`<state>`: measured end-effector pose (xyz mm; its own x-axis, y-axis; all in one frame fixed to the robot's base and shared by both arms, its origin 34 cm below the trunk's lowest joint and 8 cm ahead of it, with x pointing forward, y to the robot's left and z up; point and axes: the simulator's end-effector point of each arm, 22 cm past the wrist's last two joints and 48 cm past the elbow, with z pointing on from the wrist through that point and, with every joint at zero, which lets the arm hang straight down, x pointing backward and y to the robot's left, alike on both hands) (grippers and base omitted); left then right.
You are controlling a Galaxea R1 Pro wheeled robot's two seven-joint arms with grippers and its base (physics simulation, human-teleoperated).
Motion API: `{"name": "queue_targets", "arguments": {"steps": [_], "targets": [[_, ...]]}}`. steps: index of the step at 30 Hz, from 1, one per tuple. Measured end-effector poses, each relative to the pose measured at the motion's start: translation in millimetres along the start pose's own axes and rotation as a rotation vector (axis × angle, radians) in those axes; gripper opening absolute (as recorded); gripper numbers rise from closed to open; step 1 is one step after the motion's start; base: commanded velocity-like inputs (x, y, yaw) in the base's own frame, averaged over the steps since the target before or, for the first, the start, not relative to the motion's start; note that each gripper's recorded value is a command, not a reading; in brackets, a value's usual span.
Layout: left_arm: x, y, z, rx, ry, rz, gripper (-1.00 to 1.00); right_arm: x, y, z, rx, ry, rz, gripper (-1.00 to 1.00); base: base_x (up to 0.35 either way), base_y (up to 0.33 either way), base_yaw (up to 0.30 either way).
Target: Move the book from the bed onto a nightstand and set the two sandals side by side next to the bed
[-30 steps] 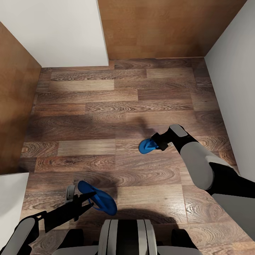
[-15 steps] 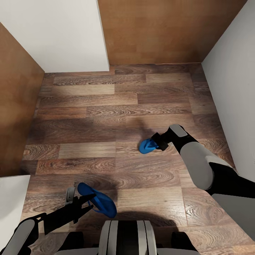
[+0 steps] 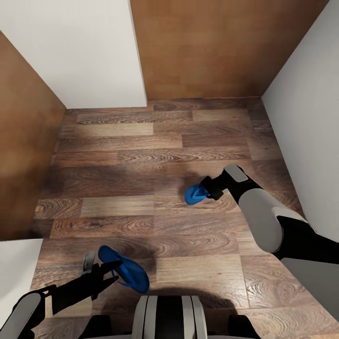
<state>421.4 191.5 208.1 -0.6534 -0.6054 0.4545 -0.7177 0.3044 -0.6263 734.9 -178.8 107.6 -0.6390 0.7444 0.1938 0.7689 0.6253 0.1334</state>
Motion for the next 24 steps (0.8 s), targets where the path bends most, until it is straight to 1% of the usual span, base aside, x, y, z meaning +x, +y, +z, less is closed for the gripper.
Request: {"name": "queue_targets", "arguments": {"steps": [4,7,9,10,14,19,24], "targets": [[-0.8,-6.1,-3.3,0.007,-0.005,0.013,-1.0,-9.1,11.9,-16.4,-0.022,-0.031,-0.013,-1.0,0.0,0.0,0.0],[-1.2,-10.4,-5.5,0.011,-0.01,0.023,-1.0,-22.2,29.1,-35.9,-0.06,-0.073,-0.026,-1.0,0.0,0.0,0.0],[-1.5,-13.2,-6.9,0.014,-0.013,0.029,-1.0,-25.9,37.5,-45.9,-0.078,-0.087,-0.034,-1.0,0.0,0.0,0.0],[-1.8,-13.5,-7.8,0.014,-0.015,0.031,-1.0,-27.0,45.8,-52.6,-0.096,-0.095,-0.039,-1.0,0.0,0.0,0.0],[-2.7,-15.9,-11.0,0.016,-0.022,0.034,-1.0,-26.5,65.4,-70.9,-0.137,-0.113,-0.057,-1.0,0.0,0.0,0.0],[-4.5,-19.7,-15.1,0.023,-0.034,0.037,-1.0,-19.3,85.5,-88.4,-0.179,-0.119,-0.073,-1.0,0.0,0.0,0.0],[-12.1,-23.7,-23.4,0.032,-0.062,0.036,-1.0,-18.4,96.9,-105.8,-0.204,-0.134,-0.083,-1.0,0.0,0.0,0.0]]}}
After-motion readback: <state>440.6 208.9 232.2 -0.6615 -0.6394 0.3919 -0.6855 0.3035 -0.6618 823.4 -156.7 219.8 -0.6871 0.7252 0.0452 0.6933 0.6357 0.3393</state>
